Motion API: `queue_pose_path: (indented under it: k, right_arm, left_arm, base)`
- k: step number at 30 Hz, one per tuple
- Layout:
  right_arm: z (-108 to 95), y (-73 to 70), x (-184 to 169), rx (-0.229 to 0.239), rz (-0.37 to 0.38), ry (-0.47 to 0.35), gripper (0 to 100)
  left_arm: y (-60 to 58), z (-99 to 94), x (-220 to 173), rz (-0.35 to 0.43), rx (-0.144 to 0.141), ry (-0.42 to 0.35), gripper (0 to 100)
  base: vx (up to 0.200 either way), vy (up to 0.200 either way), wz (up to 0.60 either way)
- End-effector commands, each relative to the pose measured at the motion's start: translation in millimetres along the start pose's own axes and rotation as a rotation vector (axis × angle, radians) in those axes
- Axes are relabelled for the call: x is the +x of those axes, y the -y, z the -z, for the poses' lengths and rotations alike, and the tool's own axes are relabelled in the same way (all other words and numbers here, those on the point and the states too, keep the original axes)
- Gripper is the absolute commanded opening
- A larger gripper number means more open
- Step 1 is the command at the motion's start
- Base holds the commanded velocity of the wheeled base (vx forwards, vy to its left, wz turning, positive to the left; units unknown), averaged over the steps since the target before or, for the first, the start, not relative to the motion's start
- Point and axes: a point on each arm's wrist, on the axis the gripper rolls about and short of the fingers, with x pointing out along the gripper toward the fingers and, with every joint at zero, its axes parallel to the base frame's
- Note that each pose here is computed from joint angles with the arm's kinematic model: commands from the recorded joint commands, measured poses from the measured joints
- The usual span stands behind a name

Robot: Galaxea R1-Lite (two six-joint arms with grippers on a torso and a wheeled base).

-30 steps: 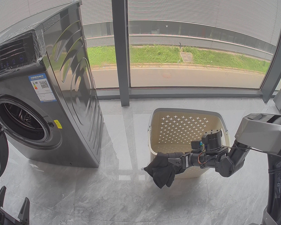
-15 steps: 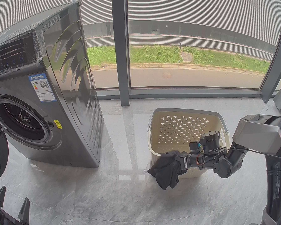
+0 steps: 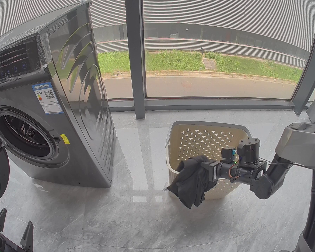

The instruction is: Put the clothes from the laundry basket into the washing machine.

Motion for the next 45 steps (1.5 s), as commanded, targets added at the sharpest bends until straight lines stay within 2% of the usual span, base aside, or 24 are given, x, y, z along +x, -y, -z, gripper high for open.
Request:
queue_pose_path:
  k: [1,2,4,6,8,10,15,17,18,25,26,30,31,33,40,45]
  right_arm:
    - [-62.5,-33.2,-73.9,-0.057,0.006,0.278,0]
    - [-62.5,-33.2,-73.9,-0.057,0.006,0.278,0]
    - [-82.2,-53.6,-105.5,-0.058,-0.012,0.399,0]
    - [-90.1,-66.4,-123.0,-0.058,-0.025,0.457,0]
    - [-95.9,-77.8,-138.1,-0.062,-0.043,0.503,0]
    - [-96.9,-81.3,-150.8,-0.064,-0.046,0.527,0]
    - [-98.2,-83.0,-170.8,-0.07,-0.048,0.573,0]
    - [-101.2,-80.2,-172.0,-0.08,-0.031,0.588,0]
    - [-101.0,-78.8,-171.4,-0.079,-0.015,0.587,0]
    - [-95.4,-67.4,-174.6,-0.087,0.065,0.571,0]
    - [-93.9,-66.4,-174.8,-0.084,0.073,0.562,0]
    - [-85.7,-62.4,-175.2,-0.076,0.14,0.535,0]
    - [-82.0,-61.4,-174.9,-0.068,0.179,0.524,0]
    - [-79.1,-61.7,-175.9,-0.063,0.201,0.517,0]
    - [-87.7,-71.6,-194.5,-0.079,0.192,0.585,0]
    - [-87.9,-73.7,-194.5,-0.079,0.183,0.586,0]
  left_arm:
    - [-0.1,4.9,-0.1,-0.002,0.01,0.0,100]
    - [-0.1,4.9,-0.1,-0.002,0.01,0.0,100]
    - [-0.1,4.9,-0.1,-0.001,0.014,0.0,100]
    - [-0.1,4.9,-0.1,0.001,0.013,-0.001,100]
    - [0.0,4.9,-0.1,0.002,0.014,-0.001,100]
    - [0.1,4.9,-0.1,0.002,0.019,-0.001,100]
    - [0.0,5.1,-0.1,0.001,0.022,-0.002,100]
    - [-0.2,5.0,-0.1,-0.008,0.013,-0.002,100]
    - [-0.2,4.9,-0.1,-0.01,0.002,0.0,100]
    - [0.0,4.9,-0.1,0.004,0.002,-0.001,100]
    - [-0.1,4.9,-0.1,-0.002,0.017,0.0,100]
    - [-0.1,4.9,-0.1,-0.007,0.017,0.0,100]
    - [-0.2,4.9,-0.1,-0.008,0.004,0.0,100]
    - [-0.3,4.7,-0.1,-0.013,-0.01,0.001,100]
    - [-0.4,4.9,-0.1,-0.01,-0.018,0.0,100]
    - [-0.3,4.9,-0.1,-0.008,-0.016,0.0,100]
  base:
    - [0.0,0.0,0.0]
    - [0.0,0.0,0.0]
    - [0.0,0.0,0.0]
    - [0.0,0.0,0.0]
    - [0.0,0.0,0.0]
    - [0.0,0.0,0.0]
    - [0.0,0.0,0.0]
    - [0.0,0.0,0.0]
    - [0.0,0.0,0.0]
    - [-0.171,0.0,0.0]
    - [-0.2,0.0,0.0]
    - [-0.1,0.0,0.0]
    - [0.0,0.0,0.0]
    - [0.0,0.0,0.0]
    - [0.0,0.171,0.0]
    - [0.0,0.2,0.0]
